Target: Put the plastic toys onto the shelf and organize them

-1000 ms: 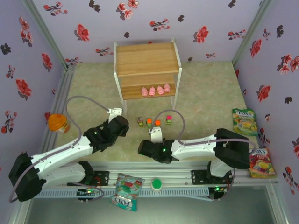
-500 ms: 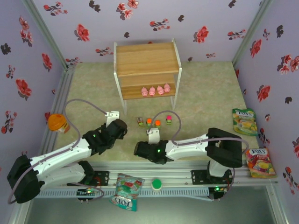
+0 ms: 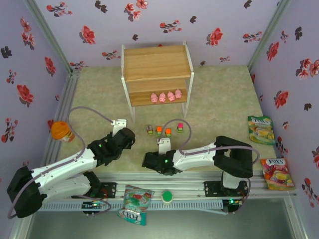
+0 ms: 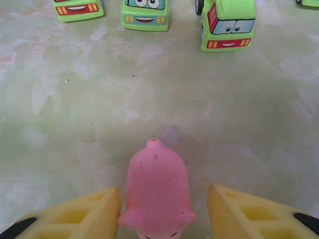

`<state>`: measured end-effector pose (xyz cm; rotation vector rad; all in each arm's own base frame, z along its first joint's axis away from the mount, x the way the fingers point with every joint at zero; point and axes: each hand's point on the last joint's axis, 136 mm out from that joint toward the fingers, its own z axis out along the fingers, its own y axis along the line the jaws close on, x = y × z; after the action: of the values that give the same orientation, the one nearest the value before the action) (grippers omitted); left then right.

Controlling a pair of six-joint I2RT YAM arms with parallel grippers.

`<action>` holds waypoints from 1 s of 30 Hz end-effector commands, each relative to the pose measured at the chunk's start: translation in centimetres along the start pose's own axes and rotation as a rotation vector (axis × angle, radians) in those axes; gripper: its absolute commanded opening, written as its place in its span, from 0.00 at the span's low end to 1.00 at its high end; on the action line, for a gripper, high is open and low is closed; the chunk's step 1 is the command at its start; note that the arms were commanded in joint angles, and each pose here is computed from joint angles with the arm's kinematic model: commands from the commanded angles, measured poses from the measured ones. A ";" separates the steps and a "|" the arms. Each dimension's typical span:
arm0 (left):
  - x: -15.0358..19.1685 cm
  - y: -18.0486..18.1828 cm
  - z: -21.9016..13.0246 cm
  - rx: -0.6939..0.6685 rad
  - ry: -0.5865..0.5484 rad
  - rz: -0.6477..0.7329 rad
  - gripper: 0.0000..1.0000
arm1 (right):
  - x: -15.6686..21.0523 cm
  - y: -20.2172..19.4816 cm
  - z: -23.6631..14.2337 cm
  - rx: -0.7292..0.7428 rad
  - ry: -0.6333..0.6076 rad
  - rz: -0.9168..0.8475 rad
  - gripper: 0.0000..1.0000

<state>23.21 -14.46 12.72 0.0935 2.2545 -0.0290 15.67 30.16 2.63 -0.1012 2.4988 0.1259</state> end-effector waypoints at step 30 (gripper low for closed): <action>0.9 0.9 0.4 -0.046 0.002 -0.018 0.51 | 0.4 -0.7 0.3 0.085 -0.008 -0.007 0.41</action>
<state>23.08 -14.18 12.18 0.0774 2.2632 -0.0213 15.58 29.85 1.80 -0.0929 2.5133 0.0458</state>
